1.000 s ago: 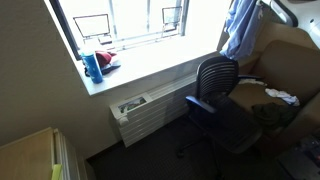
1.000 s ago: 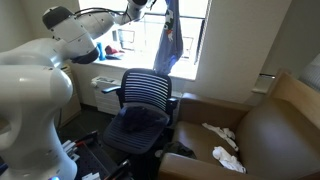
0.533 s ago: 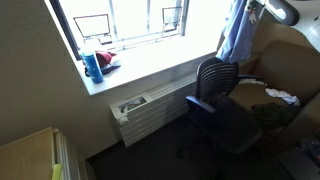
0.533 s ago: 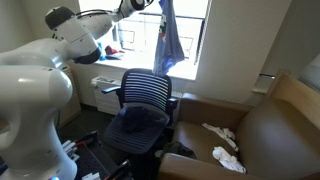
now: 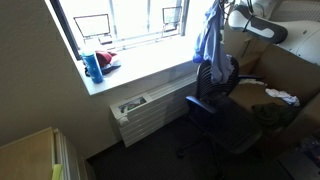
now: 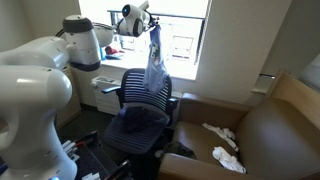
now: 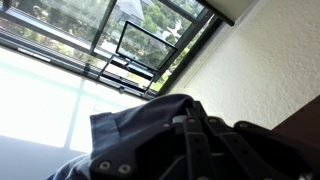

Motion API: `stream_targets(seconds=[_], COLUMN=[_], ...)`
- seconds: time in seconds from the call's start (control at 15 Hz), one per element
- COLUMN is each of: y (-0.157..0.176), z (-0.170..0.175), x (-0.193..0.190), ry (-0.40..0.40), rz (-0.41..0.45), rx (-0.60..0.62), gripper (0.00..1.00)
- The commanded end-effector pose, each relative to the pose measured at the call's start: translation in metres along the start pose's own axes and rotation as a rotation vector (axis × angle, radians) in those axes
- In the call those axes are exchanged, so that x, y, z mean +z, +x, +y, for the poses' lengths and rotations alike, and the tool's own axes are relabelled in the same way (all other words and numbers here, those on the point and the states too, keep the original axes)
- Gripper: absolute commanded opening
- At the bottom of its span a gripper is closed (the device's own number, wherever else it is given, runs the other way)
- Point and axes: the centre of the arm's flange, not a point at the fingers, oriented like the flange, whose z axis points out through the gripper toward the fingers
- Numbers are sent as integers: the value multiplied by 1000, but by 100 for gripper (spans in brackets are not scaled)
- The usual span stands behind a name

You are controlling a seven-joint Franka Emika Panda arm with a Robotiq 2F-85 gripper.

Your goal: Hang the blue shirt on the back of the chair

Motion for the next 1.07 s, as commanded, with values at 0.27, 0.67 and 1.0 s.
stream_targets(seconds=[0.27,0.67,1.0], y=[67,77,79], z=[8,-20,-29], x=[76,68,42], ry=[-307,-408,-443], rz=[221,566,656], rx=[122,8,-22], gripper=[0,0,3])
